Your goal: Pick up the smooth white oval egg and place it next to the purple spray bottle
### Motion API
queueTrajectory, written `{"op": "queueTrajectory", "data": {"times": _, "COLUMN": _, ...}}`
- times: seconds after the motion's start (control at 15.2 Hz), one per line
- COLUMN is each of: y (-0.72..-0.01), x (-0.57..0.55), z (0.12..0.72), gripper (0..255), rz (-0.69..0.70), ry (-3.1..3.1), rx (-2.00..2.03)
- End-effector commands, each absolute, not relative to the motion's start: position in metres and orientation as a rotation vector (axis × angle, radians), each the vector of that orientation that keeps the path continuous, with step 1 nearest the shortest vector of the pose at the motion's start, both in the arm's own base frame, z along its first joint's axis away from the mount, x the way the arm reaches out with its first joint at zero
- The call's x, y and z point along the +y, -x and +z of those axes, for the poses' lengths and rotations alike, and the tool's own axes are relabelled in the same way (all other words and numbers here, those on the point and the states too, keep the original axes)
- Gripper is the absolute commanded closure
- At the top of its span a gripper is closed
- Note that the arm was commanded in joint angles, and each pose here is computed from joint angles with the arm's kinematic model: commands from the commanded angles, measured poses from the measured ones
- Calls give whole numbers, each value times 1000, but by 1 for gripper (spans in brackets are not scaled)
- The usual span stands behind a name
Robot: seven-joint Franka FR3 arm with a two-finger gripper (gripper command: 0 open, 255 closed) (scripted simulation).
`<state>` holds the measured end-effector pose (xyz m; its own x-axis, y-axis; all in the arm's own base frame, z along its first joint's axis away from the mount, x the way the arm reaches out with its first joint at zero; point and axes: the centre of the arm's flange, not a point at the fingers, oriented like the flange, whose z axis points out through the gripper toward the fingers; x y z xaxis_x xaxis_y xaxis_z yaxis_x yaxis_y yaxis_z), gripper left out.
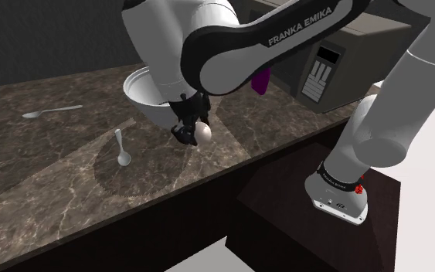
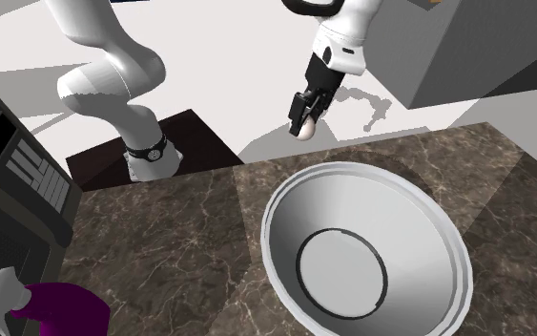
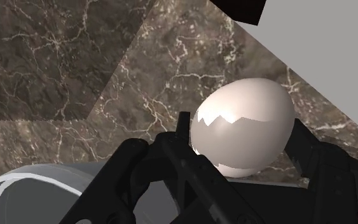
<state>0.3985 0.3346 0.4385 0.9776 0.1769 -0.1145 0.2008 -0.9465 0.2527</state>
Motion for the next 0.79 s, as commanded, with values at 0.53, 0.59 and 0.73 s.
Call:
{"op": "queueTrajectory", "data": {"times": 0.53, "y": -399, "x": 333, "z": 491, "gripper": 255, "rz": -132, "ry": -2859, "rx": 278}}
{"op": "queueTrajectory", "data": {"times": 0.59, "y": -399, "x": 333, "z": 496, "gripper": 255, "rz": -132, "ry": -2859, "rx": 278}}
{"op": "queueTrajectory", "data": {"times": 0.73, "y": -399, "x": 333, "z": 506, "gripper": 255, "rz": -132, "ry": -2859, "rx": 278}}
